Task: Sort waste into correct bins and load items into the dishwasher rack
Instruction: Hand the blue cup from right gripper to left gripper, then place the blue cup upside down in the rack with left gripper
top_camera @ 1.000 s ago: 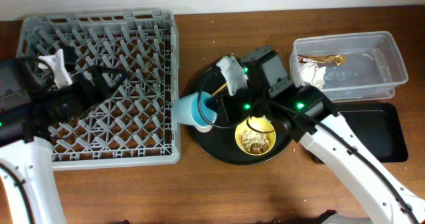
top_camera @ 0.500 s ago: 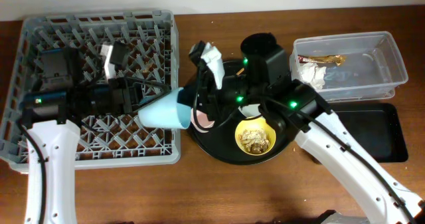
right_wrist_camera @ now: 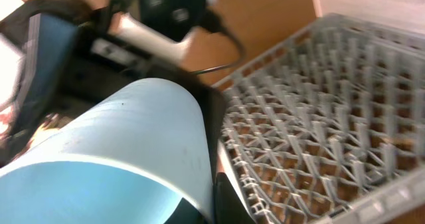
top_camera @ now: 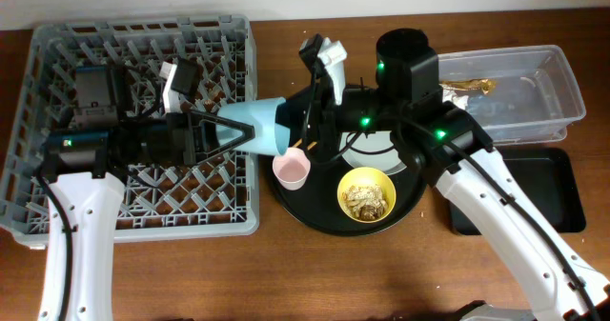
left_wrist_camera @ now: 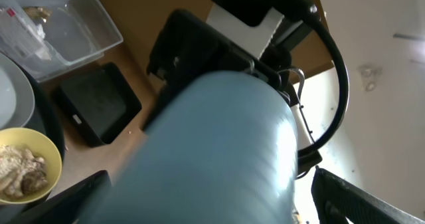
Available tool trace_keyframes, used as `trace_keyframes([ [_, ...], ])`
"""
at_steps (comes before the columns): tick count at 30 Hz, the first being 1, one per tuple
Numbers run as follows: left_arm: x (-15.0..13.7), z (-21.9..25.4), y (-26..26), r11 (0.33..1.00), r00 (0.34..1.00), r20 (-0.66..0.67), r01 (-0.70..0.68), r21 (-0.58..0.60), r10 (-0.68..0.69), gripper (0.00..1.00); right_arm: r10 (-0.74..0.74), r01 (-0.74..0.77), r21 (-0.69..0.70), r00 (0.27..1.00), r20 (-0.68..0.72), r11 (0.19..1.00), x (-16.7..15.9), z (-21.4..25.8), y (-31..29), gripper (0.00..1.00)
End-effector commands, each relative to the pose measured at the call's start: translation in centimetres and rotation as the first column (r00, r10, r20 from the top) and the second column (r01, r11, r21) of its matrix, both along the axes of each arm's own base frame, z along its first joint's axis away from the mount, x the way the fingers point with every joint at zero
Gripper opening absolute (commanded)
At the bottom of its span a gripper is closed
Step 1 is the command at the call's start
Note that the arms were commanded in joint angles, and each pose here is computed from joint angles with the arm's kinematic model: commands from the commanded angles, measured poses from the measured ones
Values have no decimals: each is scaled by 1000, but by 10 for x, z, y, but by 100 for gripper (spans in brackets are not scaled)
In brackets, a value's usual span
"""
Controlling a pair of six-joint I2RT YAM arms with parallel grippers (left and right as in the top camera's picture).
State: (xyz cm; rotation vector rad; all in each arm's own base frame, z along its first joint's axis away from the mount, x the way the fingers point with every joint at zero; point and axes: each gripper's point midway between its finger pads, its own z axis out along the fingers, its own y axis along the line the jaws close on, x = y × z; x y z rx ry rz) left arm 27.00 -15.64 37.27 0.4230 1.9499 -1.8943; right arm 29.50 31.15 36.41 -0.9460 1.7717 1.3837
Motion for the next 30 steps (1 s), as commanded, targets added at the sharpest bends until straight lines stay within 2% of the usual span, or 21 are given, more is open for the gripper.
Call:
trace_keyframes([
  [1, -7, 10, -1, 1000, 998, 56, 13, -11, -13, 95, 97, -98, 30, 995, 29, 995, -15, 8, 3, 4],
  [2, -7, 10, -1, 1000, 999, 49, 14, -12, -13, 93, 68, -69, 20, 997, 33, 997, -10, 6, 3, 4],
  [3, -7, 10, -1, 1000, 999, 45, 14, -12, -13, 84, 48, -49, 13, 998, 36, 999, -6, 5, 3, 4],
  [4, -7, 10, -1, 1000, 999, 46, 14, -12, -13, 71, 34, -34, 8, 999, 38, 999, -4, 4, 2, 4],
  [5, -7, 10, -1, 1000, 999, 46, 13, -12, -13, 68, 32, -33, 8, 999, 38, 999, -3, 4, 2, 4],
  [6, -7, 10, -1, 1000, 999, 47, 13, -12, -13, 65, 32, -32, 7, 999, 38, 999, -3, 4, 2, 10],
  [7, -6, 8, -1, 1000, 999, 47, 8, -4, -8, 63, 31, -32, 7, 999, 38, 999, -3, 4, 2, 30],
  [9, 5, -7, 1, 995, 998, 44, -56, 88, 52, 59, -5, 6, -4, 999, 43, 1000, 3, 2, 0, 63],
  [12, 13, -19, 4, 982, 994, 45, -104, 155, 98, 58, -37, 37, -2, 999, 22, 999, 12, 3, -9, 66],
  [15, 37, -50, 42, 903, 956, 14, -281, 325, 293, 58, -130, 129, -10, 991, -32, 992, 33, 1, -38, 69],
  [17, 47, -74, 91, 799, 884, -32, -406, 444, 467, 57, -187, 183, -48, 977, -103, 982, 42, -12, -59, 70],
  [19, 43, -104, 140, 647, 760, -98, -470, 600, 643, 57, -214, 200, -94, 961, -175, 975, 40, -25, -65, 70],
  [20, 30, -130, 182, 481, 609, -127, -463, 745, 783, 53, -240, 215, -131, 948, -211, 968, 39, -35, -68, 71],
  [22, -2, -159, 242, 212, 344, -81, -362, 908, 936, 52, -287, 240, -210, 929, -233, 948, 37, -54, -75, 72],
  [25, -31, -168, 295, -70, 70, 88, -230, 971, 994, 51, -344, 269, -288, 904, -254, 919, 37, -71, -84, 74],
  [27, -24, -175, 301, -93, 42, 106, -243, 966, 993, 51, -348, 265, -303, 900, -262, 915, 35, -74, -85, 74],
  [30, -19, -197, 304, -70, 42, 81, -203, 977, 996, 51, -348, 263, -307, 898, -268, 915, 34, -76, -85, 74],
])
